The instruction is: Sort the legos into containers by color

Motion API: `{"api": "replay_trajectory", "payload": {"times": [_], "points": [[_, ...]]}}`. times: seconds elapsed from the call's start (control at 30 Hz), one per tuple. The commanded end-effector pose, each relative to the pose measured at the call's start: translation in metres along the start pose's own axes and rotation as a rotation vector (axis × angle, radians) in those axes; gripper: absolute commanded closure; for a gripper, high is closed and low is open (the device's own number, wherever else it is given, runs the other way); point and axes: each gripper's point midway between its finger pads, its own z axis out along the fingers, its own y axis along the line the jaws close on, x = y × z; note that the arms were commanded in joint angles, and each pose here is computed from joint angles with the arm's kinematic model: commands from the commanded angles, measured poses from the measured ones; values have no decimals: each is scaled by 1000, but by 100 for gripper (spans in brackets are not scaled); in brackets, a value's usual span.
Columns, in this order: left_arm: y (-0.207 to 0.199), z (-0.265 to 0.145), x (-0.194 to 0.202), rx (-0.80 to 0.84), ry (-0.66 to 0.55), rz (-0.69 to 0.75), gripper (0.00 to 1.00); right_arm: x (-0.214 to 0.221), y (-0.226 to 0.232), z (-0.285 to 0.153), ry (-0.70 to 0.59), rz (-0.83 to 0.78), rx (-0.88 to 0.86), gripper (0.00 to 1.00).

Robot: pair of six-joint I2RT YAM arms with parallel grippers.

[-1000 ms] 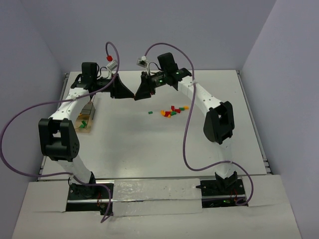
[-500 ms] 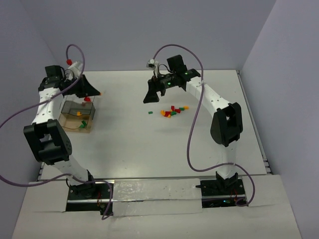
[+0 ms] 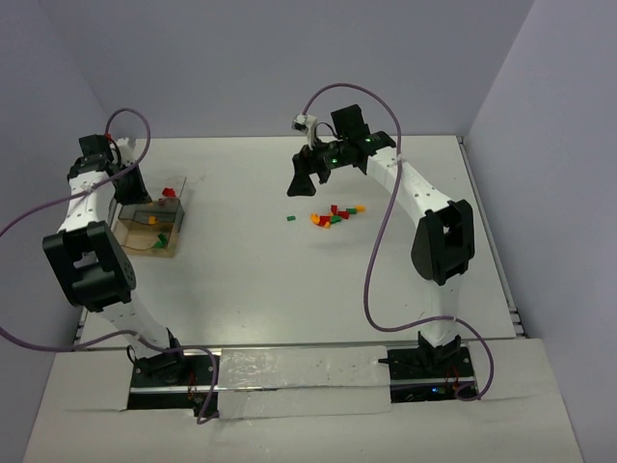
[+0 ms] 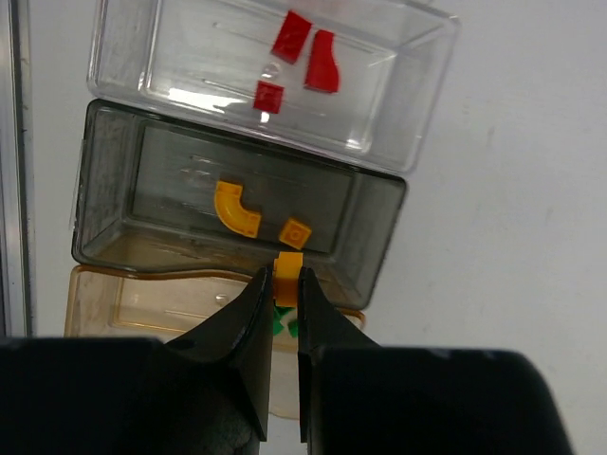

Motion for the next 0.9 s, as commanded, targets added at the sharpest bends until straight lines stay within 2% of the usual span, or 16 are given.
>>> {"api": "replay_trajectory", "payload": {"times": [0.0,0.17,0.43,0.6,0.67,0.8,0.87], "points": [[21,19,-20,-92,-30,21,99,-14,4,-13,-22,-51,24,0],[25,34,-13,-99,15,15,93,-11,-1,-14,-14,-48,44,0],[17,40,-4,-49,48,2,60,-7,-3,-16,-5,-44,57,0],[6,30,-12,-1,15,9,55,-7,-5,-18,-5,-42,72,0],[-5,14,-26,46,-29,31,56,-7,-8,-22,-8,-32,95,0],[-65,-24,-49,230,-141,161,56,1,-19,-39,-24,15,163,0],[-109,-37,-40,319,-140,287,56,11,-24,-53,-26,49,197,0]]}}
